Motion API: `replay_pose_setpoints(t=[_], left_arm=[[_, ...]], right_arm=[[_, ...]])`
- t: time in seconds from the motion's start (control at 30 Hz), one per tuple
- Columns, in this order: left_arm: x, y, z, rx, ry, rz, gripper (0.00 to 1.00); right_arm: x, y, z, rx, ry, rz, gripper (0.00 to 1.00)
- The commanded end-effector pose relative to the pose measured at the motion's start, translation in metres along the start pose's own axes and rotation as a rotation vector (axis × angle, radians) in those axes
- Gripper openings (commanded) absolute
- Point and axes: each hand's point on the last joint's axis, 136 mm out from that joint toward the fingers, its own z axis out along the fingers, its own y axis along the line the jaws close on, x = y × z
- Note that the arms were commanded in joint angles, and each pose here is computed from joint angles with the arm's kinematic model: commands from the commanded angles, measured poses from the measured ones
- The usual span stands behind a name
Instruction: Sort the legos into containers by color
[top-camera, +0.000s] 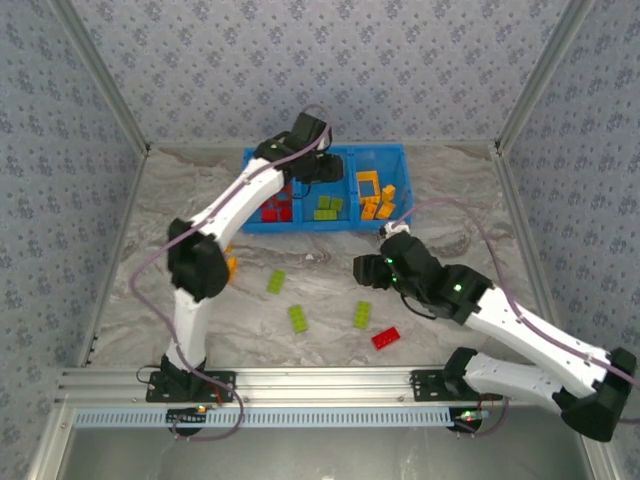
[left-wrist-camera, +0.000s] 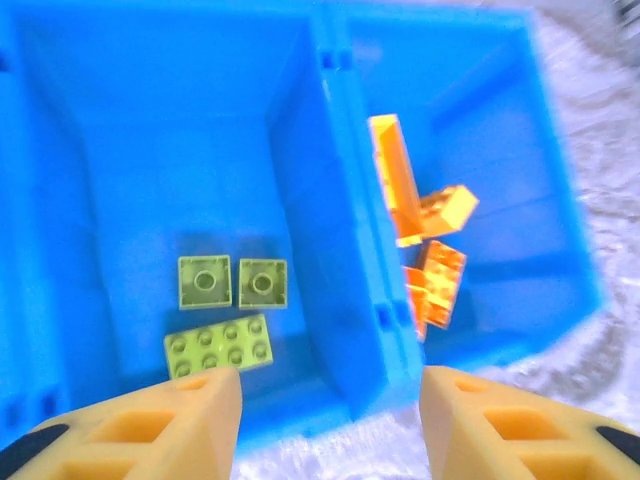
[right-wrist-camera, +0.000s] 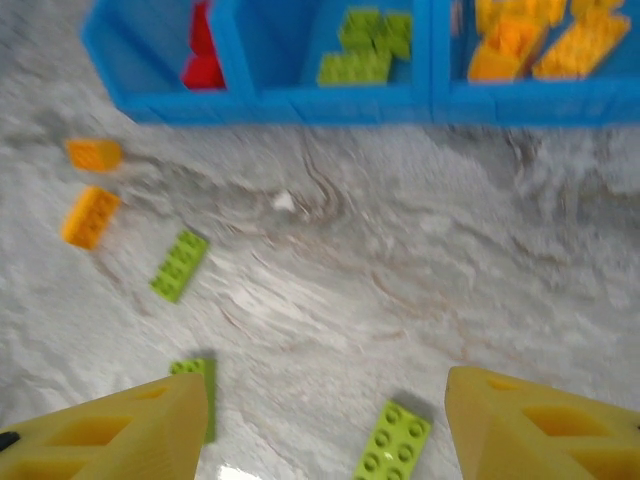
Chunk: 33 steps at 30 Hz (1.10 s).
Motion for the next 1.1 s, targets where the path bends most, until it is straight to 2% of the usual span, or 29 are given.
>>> replay_pose_setpoints(t=[0.0, 0.2, 0.33, 0.43, 0.63, 0.77, 0.87, 0.93, 1.07], left_arm=[[-0.001, -0.023, -0.073, 0.042, -0.154, 0.022, 0.51], [0.082, -0.005, -0.150, 0.030, -0.187, 0.049, 0.56], [0.128, 0.021, -0.181, 0.022, -0.173, 0.039, 0.58], [0.150, 0.028, -0.197, 0.052, -0.169, 0.052, 0.59], [0.169, 0.017, -0.216, 0.190, -0.166, 0.081, 0.61], [0.173, 0.013, -0.224, 0.227, -0.147, 0.078, 0.61], [0.177, 0.014, -0.231, 0.238, -0.140, 0.081, 0.61], [0.178, 0.017, -0.236, 0.239, -0.144, 0.073, 0.61], [0.177, 0.026, -0.243, 0.219, -0.164, 0.053, 0.61]], right_arm=[[0.036, -0.024, 0.014, 0.182, 0.127, 0.089, 0.67], [0.091, -0.035, 0.047, 0.262, 0.280, 0.202, 0.71], [0.111, -0.027, 0.070, 0.245, 0.345, 0.211, 0.73], [0.127, -0.031, 0.083, 0.284, 0.401, 0.225, 0.73], [0.146, -0.035, 0.106, 0.306, 0.442, 0.245, 0.68], [0.154, -0.040, 0.115, 0.328, 0.453, 0.251, 0.63], [0.155, -0.042, 0.119, 0.335, 0.446, 0.253, 0.50], [0.149, -0.040, 0.117, 0.335, 0.426, 0.235, 0.37], [0.108, -0.024, 0.107, 0.322, 0.329, 0.116, 0.34]])
